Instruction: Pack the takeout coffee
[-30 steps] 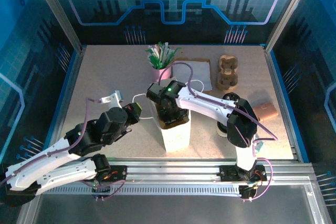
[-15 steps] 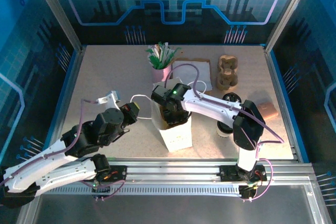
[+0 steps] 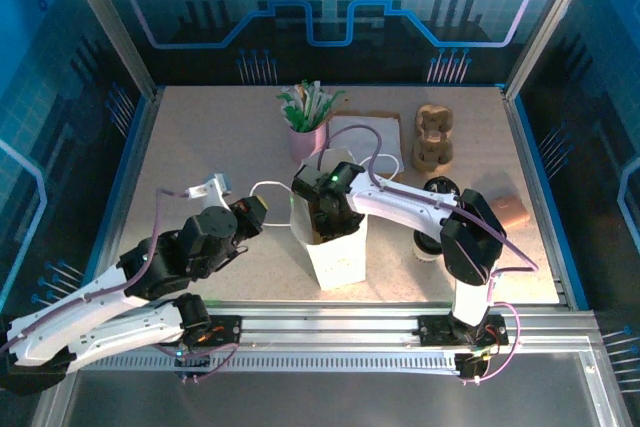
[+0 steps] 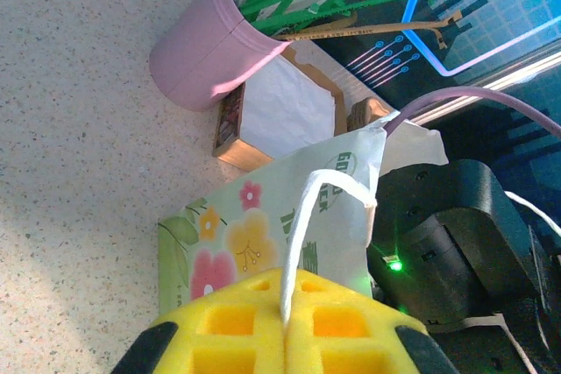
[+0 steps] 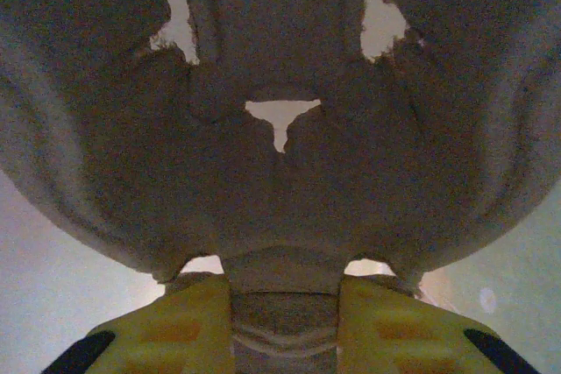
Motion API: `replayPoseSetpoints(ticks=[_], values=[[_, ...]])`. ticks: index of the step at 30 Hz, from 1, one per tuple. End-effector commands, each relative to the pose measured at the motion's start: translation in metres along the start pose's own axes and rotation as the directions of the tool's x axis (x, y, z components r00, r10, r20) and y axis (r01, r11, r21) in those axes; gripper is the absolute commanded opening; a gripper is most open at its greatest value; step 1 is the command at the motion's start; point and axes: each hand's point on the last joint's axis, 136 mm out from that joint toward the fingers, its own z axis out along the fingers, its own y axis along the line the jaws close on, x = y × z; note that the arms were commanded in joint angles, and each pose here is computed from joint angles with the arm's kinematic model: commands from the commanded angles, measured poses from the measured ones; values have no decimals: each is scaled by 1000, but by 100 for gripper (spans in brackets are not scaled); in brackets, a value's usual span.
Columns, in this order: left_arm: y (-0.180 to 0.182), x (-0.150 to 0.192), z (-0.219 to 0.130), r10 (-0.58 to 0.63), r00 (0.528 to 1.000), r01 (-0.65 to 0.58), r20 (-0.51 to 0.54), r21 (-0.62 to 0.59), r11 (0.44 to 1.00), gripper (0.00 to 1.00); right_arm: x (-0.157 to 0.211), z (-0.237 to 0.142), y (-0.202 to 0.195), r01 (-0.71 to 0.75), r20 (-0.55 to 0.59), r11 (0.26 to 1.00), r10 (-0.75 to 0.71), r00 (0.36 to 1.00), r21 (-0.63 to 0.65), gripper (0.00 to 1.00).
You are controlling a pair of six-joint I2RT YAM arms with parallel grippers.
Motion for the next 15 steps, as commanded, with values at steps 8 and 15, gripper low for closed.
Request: replayPoseSetpoints(ticks=[8, 15], values=[[-8, -7, -4, 19, 1000, -19, 19, 16, 1000, 0, 6, -6, -7, -25, -14, 1000, 25, 1000, 11, 37], [-11, -7, -3, 23, 1000, -24, 17, 17, 1000, 0, 0, -21, -4, -9, 19, 1000, 9, 1000, 2, 51]])
